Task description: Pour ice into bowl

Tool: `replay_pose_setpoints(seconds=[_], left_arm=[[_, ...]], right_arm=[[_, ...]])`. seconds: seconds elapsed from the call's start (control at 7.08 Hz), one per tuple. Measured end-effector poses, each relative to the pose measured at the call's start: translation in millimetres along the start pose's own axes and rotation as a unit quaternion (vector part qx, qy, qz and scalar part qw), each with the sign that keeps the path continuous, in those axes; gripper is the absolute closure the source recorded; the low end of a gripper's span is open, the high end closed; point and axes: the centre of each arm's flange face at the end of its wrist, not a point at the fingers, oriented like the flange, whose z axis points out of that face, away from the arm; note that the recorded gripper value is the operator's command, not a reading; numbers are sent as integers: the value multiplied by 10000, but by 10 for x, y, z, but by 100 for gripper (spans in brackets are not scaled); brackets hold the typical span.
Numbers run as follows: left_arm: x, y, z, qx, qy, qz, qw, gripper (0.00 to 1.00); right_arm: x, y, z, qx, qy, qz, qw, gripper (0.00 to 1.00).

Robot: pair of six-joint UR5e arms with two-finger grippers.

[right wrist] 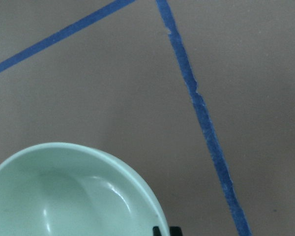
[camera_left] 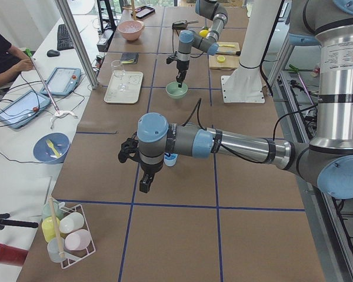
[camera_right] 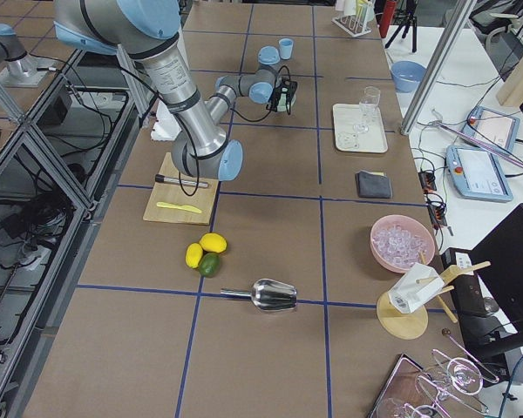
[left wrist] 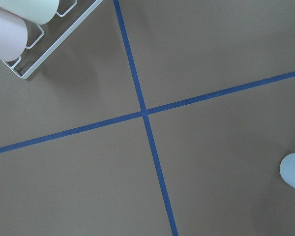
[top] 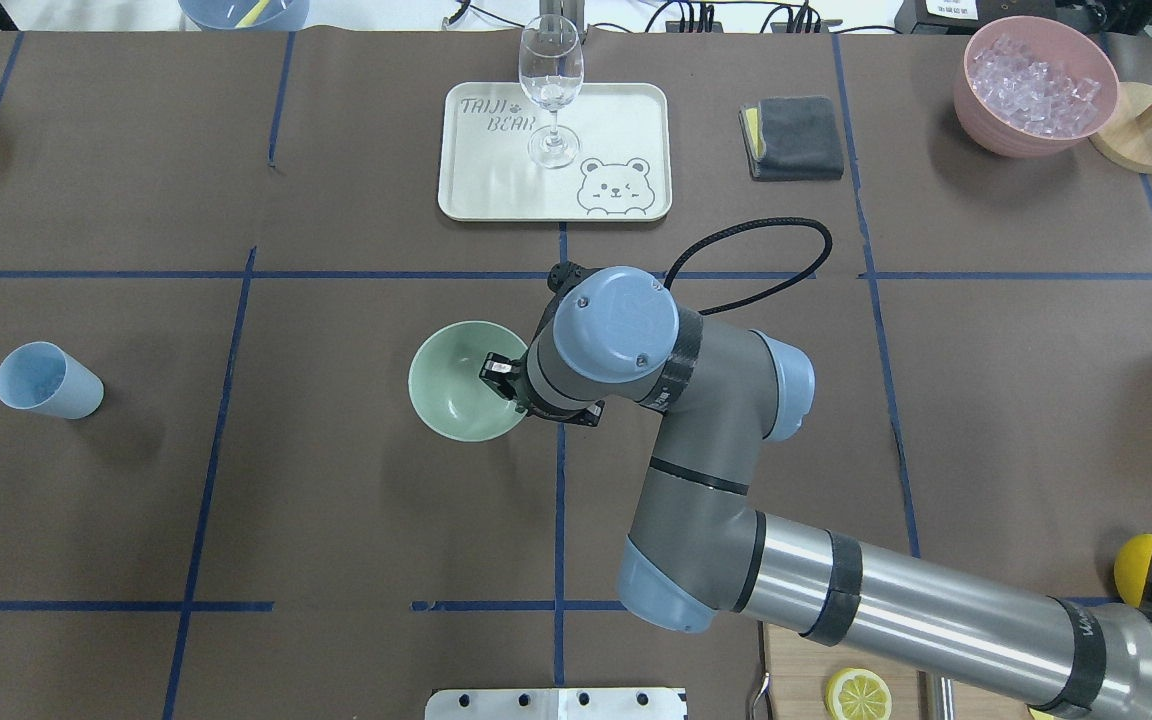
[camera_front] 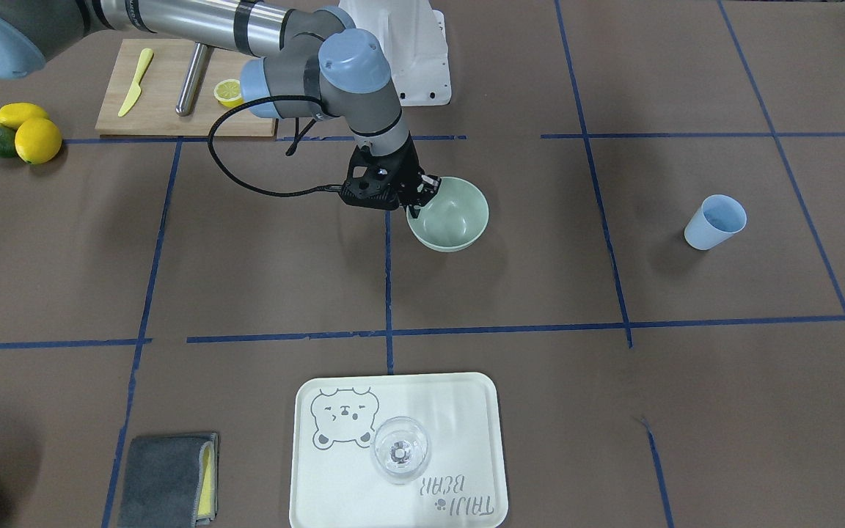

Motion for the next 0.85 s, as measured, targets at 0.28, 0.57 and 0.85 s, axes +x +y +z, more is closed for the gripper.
replay_pose_setpoints(seconds=[0.28,0.57,0.85], left_arm=[[131,-77,38,86,21,264,9996,0],[436,-197,266,67,123,729,9972,0],[1045,-338,638,11,353,467,9983,0]], right_arm=[[-28,38,89,73,48,6,10000,0],[-51,28,14,81,-31,132,9999,0],[107,-158,-455,96,-342,203,9992,0]])
